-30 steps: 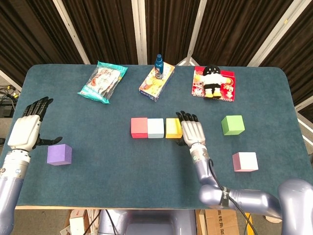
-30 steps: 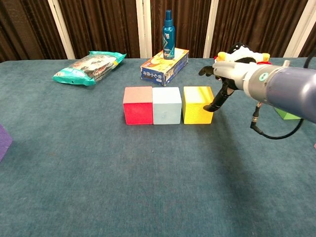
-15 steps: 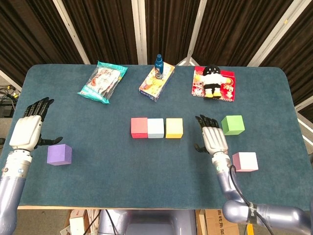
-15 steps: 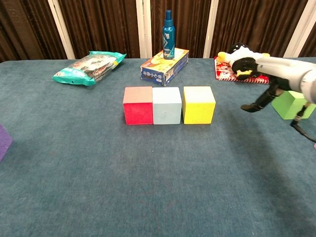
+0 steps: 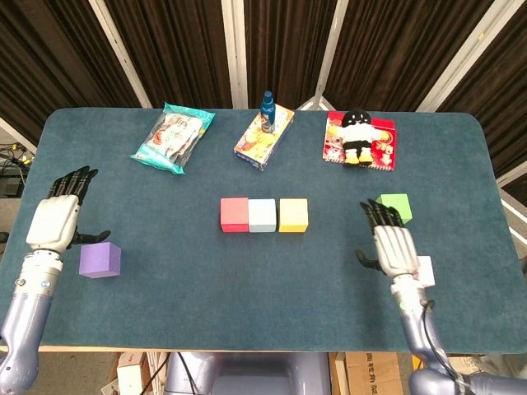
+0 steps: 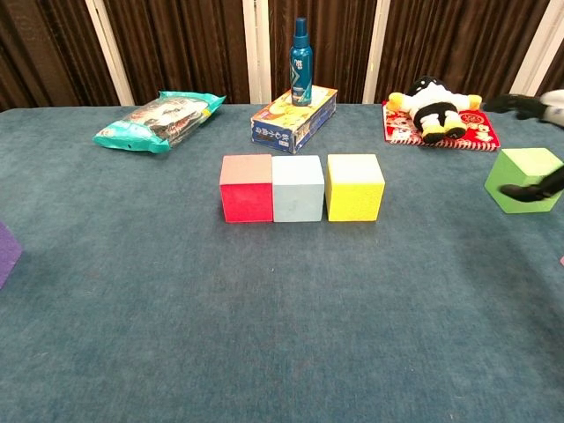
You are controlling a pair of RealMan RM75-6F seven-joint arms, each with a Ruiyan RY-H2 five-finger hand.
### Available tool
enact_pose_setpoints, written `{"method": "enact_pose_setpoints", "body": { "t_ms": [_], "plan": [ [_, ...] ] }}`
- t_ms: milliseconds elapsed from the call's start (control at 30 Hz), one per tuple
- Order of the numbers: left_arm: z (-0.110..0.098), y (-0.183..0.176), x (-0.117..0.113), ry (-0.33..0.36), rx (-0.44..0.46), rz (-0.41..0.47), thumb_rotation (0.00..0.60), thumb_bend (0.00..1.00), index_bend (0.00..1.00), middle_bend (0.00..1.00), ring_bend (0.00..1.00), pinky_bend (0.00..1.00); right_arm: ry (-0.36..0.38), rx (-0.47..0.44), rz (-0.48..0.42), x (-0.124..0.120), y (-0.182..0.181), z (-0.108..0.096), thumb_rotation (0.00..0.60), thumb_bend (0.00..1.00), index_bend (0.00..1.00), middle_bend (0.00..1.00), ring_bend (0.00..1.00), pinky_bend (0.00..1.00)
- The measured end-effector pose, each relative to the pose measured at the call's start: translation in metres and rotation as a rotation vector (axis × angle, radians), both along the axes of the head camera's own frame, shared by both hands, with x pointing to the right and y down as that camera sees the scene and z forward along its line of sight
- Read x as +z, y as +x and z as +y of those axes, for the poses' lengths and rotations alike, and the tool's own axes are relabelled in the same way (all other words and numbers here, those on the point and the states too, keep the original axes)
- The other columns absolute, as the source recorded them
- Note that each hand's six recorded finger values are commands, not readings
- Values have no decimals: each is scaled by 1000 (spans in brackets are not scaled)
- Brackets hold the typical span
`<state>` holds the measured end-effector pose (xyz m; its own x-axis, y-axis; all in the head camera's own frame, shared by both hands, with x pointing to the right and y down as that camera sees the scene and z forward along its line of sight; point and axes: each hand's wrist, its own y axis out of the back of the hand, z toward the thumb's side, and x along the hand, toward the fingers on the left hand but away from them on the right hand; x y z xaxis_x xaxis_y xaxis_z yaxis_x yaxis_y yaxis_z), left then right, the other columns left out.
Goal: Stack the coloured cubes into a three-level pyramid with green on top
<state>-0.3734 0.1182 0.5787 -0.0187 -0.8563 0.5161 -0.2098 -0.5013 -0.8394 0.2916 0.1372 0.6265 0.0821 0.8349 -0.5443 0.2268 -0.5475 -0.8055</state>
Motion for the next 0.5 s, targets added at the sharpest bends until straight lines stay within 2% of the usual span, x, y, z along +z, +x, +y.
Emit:
{"method": "enact_pose_setpoints", "body": {
  "t_ms": [133,267,500],
  "plan": [
    [-3,7,10,-7,28,-21,600,107,0,5,0,18,47,7,2,-11,20,2,600,343,0,0,0,0],
    [-9,19,24,-22,75,-45,600,107,0,6,0,18,82,39,-14,-17,30,-5,600,344,0,0,0,0],
    [-21,54,57,-87,141,-46,600,153,0,4,0,18,95,85,-68,-23,36,-15,600,343,0,0,0,0]
  ]
}}
